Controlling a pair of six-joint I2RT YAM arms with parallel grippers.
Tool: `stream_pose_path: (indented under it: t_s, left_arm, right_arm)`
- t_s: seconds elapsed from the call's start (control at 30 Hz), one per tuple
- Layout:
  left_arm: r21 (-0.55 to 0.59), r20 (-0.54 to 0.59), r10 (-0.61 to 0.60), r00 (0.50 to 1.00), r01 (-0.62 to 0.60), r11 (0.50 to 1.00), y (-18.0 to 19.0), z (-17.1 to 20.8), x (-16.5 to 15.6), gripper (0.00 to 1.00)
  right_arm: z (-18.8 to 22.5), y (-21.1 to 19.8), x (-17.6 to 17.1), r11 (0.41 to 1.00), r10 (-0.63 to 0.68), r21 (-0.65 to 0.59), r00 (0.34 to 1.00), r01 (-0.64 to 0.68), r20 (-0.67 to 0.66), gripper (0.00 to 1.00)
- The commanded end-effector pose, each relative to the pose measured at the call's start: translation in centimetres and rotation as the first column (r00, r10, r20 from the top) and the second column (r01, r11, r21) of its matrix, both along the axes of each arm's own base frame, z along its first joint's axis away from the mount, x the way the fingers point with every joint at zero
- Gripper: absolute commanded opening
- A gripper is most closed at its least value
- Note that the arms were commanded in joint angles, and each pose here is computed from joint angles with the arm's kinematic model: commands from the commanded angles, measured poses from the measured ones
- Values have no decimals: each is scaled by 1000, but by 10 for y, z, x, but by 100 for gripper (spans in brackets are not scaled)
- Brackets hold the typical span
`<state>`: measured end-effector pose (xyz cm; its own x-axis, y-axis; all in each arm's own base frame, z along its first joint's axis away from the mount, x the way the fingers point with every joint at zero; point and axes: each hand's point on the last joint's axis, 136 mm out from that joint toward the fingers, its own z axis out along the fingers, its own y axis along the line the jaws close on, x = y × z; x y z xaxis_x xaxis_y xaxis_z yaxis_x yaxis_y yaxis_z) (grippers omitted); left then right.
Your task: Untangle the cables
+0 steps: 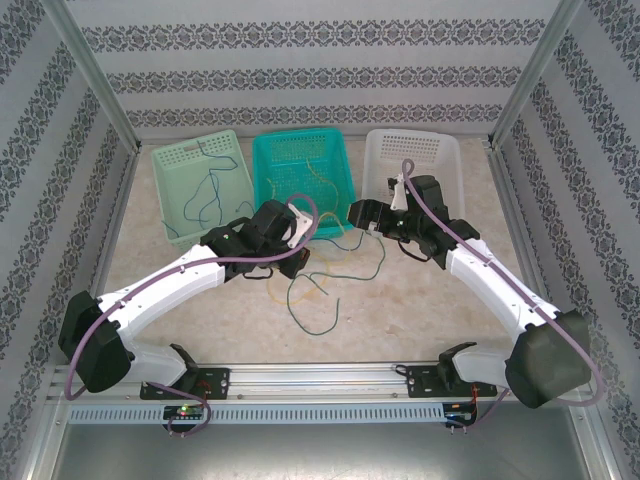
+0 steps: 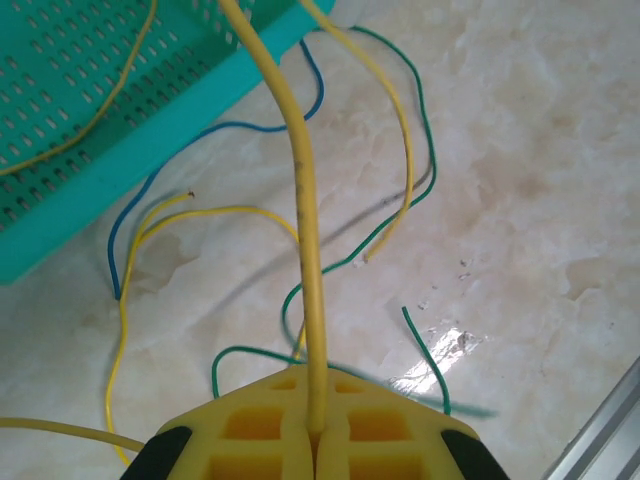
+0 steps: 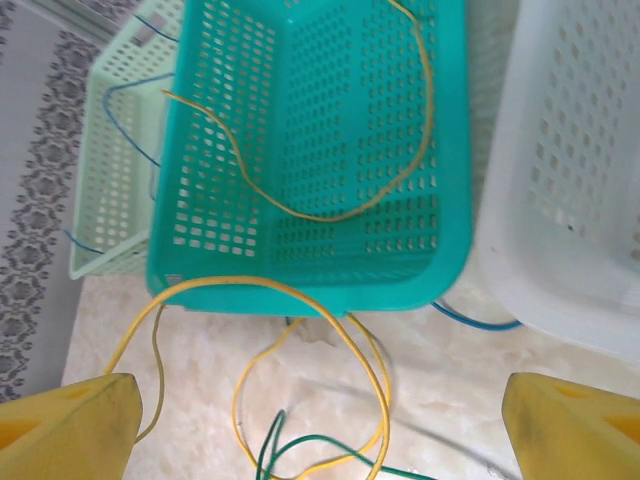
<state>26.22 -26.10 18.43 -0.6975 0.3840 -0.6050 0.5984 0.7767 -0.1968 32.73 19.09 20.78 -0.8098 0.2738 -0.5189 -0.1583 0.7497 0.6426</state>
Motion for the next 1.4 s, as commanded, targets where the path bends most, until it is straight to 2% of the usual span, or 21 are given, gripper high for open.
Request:
stream_pose_path:
  t_s: [0.0,0.2,0.27,0.47,0.6,0.73,0.93,1.17,1.37]
  left_arm:
    - [26,43,-28,999,27,999,7,21,-5,0]
    - [-70,189,11,982,2,998,5,58,6,0]
    - [-70,219,13,976,2,998,5,65,10,1]
    - [-23,292,-19,956,26,999,-1,74,25,1]
    - [35,314,-67,947,59,998,-9,73,33,1]
    - [110,354,-69,933,32,993,-4,69,40,1]
    - [216,443,-106,890,9,976,-2,68,42,1]
    - [259,533,-165,830,26,965,-11,73,38,1]
    - [277,593,-192,782,26,960,-10,77,29,1]
  right_arm:
    - [10,3,-2,999,21,27,998,-22,53,93]
    - [28,8,-4,993,5,114,996,-15,85,93]
    - [35,9,-6,991,6,136,997,-16,79,92]
    - [59,14,-9,976,8,218,999,-18,46,91]
    - [80,25,-7,947,33,320,999,-39,24,91]
    - [89,29,-4,909,28,416,998,-2,-57,91]
    - [84,37,9,832,46,552,984,57,-170,92]
    - [78,50,29,754,63,649,971,104,-229,92]
    - [63,49,38,755,32,639,963,151,-266,89]
